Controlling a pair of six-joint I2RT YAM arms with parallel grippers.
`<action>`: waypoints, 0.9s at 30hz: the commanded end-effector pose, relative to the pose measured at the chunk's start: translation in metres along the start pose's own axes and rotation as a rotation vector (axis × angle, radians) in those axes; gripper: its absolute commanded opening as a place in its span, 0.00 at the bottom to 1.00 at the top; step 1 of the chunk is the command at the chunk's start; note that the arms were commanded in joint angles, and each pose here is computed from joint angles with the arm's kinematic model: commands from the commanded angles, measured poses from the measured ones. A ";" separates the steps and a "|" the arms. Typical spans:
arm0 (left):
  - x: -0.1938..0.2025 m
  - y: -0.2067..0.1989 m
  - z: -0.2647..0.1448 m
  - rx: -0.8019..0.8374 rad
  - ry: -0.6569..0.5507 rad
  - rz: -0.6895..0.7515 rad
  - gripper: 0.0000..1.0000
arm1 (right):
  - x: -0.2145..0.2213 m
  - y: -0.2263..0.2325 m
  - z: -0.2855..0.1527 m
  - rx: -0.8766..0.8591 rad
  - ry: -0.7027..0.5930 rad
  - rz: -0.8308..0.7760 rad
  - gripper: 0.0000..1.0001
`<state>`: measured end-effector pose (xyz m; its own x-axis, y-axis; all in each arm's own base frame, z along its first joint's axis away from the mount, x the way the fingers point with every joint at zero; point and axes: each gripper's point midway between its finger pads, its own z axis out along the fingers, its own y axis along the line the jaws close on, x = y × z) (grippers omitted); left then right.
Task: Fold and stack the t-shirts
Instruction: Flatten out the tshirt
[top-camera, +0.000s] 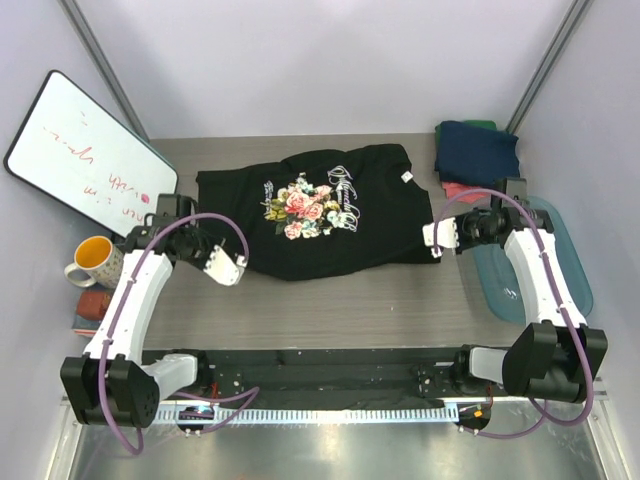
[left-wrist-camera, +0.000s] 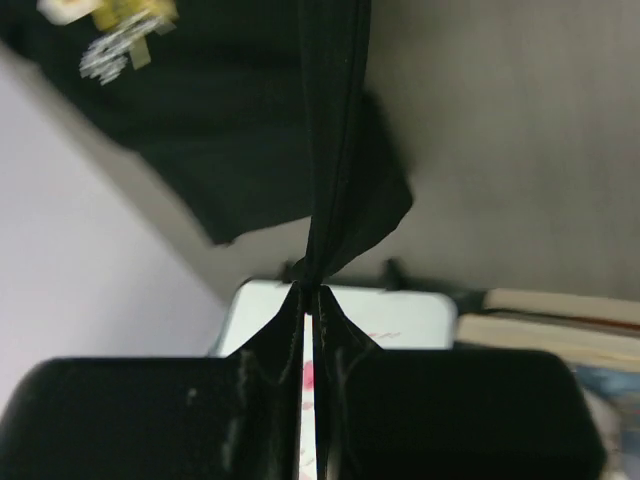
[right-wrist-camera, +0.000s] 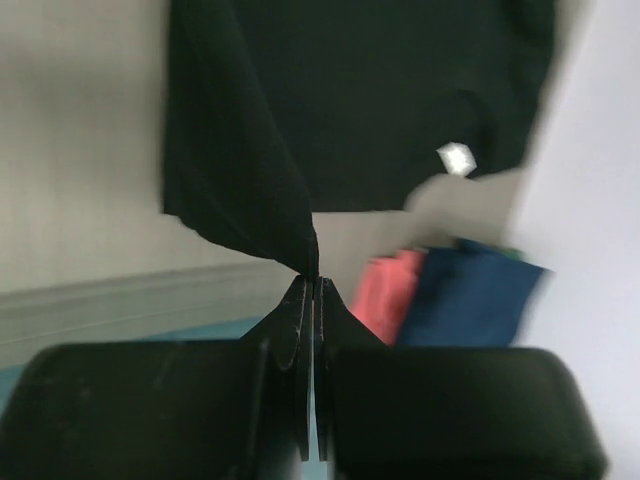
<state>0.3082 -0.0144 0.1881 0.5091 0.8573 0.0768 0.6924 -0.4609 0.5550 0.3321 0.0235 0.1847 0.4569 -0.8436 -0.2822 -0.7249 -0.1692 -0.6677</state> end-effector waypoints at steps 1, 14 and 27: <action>-0.025 -0.065 0.003 0.221 -0.082 -0.040 0.00 | -0.015 0.045 -0.010 -0.216 -0.042 -0.018 0.01; -0.050 -0.144 -0.011 0.557 -0.157 -0.077 0.00 | -0.020 0.101 -0.023 -0.435 -0.051 -0.007 0.01; -0.078 -0.211 -0.024 0.731 -0.222 -0.055 0.00 | -0.039 0.176 -0.046 -0.658 -0.108 -0.061 0.01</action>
<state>0.1687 0.0117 0.0887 0.4832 0.8713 -0.0858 0.8755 -0.4808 0.0479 0.1997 0.0010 0.1086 0.2382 -0.9004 -0.3641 -0.9683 -0.1909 -0.1613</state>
